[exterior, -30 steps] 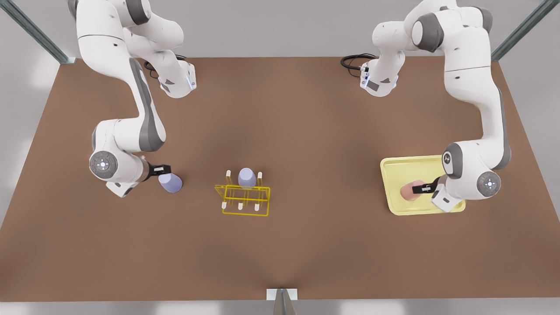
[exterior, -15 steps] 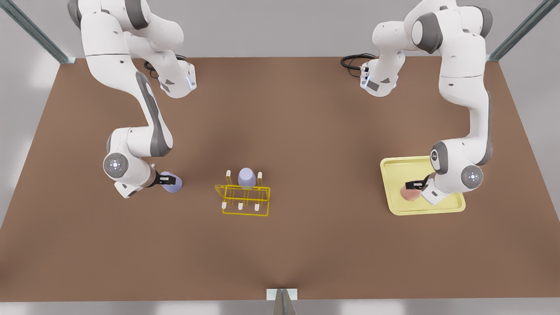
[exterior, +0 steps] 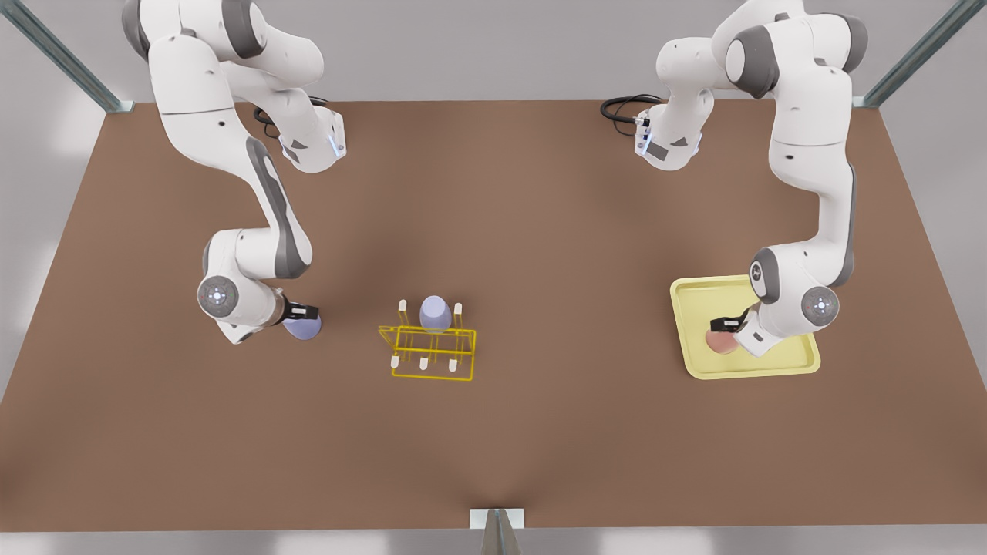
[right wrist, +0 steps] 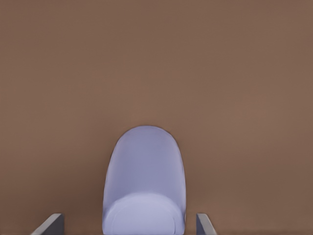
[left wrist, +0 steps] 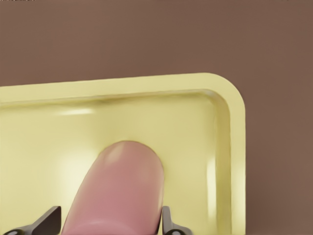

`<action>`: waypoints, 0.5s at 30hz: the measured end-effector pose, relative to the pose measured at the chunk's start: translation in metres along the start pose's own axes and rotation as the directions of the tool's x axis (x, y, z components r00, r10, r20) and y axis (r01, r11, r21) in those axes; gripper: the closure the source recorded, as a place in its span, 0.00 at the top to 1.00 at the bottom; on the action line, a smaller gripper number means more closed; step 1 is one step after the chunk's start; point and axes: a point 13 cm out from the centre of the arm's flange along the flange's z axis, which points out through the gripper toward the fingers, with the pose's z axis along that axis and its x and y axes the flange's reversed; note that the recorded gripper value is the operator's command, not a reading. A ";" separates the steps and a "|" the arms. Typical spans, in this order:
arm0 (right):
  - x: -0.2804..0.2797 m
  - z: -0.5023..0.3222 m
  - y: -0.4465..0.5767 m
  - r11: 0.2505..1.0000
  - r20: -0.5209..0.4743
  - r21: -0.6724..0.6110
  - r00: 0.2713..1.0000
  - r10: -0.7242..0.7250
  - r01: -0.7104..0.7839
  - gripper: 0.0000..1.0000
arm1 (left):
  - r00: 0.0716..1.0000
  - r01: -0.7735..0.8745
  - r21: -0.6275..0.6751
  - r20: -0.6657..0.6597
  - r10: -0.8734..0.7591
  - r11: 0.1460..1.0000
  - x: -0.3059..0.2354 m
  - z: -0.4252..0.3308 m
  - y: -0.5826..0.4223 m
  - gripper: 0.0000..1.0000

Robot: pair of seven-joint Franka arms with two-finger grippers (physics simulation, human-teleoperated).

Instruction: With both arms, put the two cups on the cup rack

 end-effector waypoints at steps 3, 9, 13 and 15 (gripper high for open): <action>0.003 0.009 -0.004 1.000 -0.016 0.001 1.000 0.003 -0.003 1.00 | 1.000 -0.005 0.000 0.000 0.005 1.000 0.000 0.003 0.000 0.95; 0.002 0.026 -0.010 1.000 -0.036 0.004 0.999 -0.003 0.003 1.00 | 1.000 -0.013 0.001 -0.006 0.013 1.000 0.001 0.004 0.000 0.94; 0.002 0.033 -0.010 1.000 -0.041 0.007 0.999 -0.013 0.013 1.00 | 1.000 -0.018 0.001 -0.009 0.018 1.000 0.002 0.004 0.000 0.91; 0.002 0.035 -0.011 1.000 -0.044 0.007 0.999 -0.017 0.017 1.00 | 1.000 -0.020 0.002 -0.009 0.020 1.000 0.002 0.004 0.000 0.91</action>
